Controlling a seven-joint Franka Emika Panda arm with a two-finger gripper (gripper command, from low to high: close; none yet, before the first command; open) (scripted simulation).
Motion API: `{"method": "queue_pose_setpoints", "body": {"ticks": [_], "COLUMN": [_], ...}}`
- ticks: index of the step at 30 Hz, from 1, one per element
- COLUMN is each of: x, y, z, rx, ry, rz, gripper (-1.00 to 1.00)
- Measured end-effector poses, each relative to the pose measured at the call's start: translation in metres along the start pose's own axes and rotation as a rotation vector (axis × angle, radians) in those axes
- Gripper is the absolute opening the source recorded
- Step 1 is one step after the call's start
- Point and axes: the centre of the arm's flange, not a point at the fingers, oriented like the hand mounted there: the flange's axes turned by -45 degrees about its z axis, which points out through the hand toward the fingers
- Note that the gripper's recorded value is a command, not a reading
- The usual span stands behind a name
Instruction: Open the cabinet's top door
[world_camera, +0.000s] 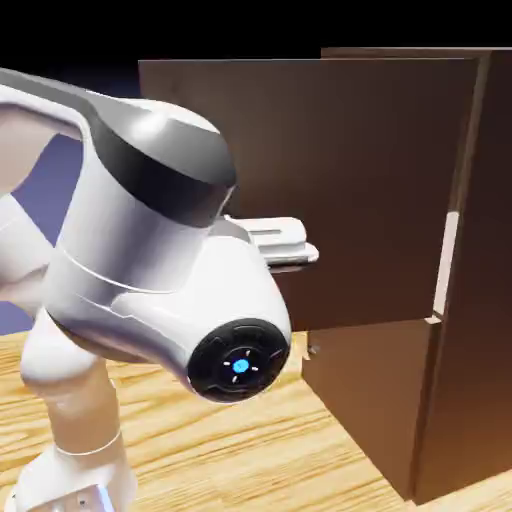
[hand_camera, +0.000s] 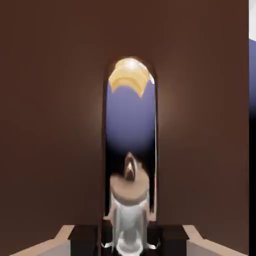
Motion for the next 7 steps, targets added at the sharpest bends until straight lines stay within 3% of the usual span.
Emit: {"method": "queue_pose_setpoints", "body": {"ticks": [7], "x": [0.000], "y": [-0.013], "z": [-0.025], "rx": [-0.079], "ry": [0.000], "rz": [0.000], "gripper": [-1.00]}}
